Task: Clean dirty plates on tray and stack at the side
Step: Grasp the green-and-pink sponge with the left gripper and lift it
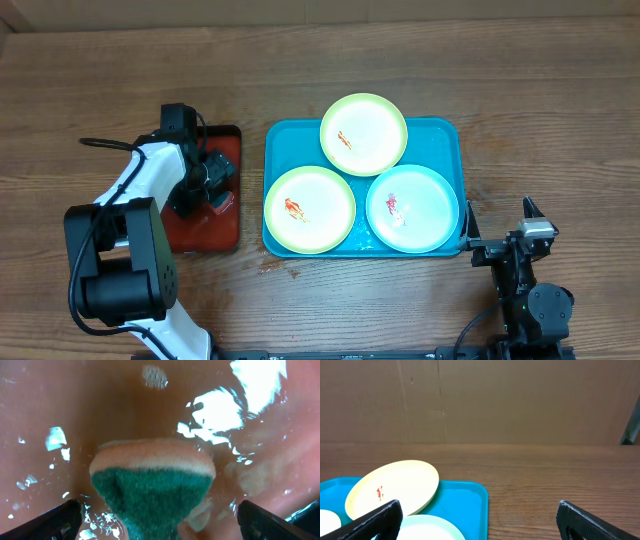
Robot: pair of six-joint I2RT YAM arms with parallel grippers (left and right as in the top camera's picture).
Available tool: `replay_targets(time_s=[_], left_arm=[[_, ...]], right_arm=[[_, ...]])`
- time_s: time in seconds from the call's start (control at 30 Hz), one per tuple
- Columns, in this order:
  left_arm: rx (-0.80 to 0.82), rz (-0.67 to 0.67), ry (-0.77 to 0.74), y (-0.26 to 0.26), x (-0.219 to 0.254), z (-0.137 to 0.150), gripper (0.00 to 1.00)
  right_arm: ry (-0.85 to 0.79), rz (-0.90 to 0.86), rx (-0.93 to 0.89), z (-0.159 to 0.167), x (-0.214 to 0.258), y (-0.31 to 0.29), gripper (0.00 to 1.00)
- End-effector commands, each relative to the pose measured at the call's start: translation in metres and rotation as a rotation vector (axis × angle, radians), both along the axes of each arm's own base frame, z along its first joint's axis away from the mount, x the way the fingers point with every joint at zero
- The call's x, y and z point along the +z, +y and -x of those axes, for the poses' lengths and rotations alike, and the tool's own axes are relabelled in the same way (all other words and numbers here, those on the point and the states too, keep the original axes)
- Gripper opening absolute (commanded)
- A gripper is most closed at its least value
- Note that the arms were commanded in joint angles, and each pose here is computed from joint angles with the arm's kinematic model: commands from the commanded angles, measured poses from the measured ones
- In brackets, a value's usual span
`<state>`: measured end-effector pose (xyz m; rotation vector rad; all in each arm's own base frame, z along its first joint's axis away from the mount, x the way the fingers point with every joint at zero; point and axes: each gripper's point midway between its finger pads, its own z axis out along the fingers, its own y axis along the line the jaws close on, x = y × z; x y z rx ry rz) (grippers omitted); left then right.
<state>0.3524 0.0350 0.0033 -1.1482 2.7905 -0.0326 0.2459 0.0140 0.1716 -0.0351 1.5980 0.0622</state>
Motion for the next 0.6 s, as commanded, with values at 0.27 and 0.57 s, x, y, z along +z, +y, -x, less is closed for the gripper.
replay_targets(time_s=[0.27,0.57], left_arm=[[-0.017,0.042,0.020,-0.008,-0.003,0.002,0.26],[-0.040,-0.019,0.038,0.003,0.011,-0.001,0.04]], right_arm=[[-0.003,0.000,-0.002,0.000,-0.002,-0.001,1.00],[-0.003,0.000,-0.002,0.000,-0.002,-0.001,1.00]])
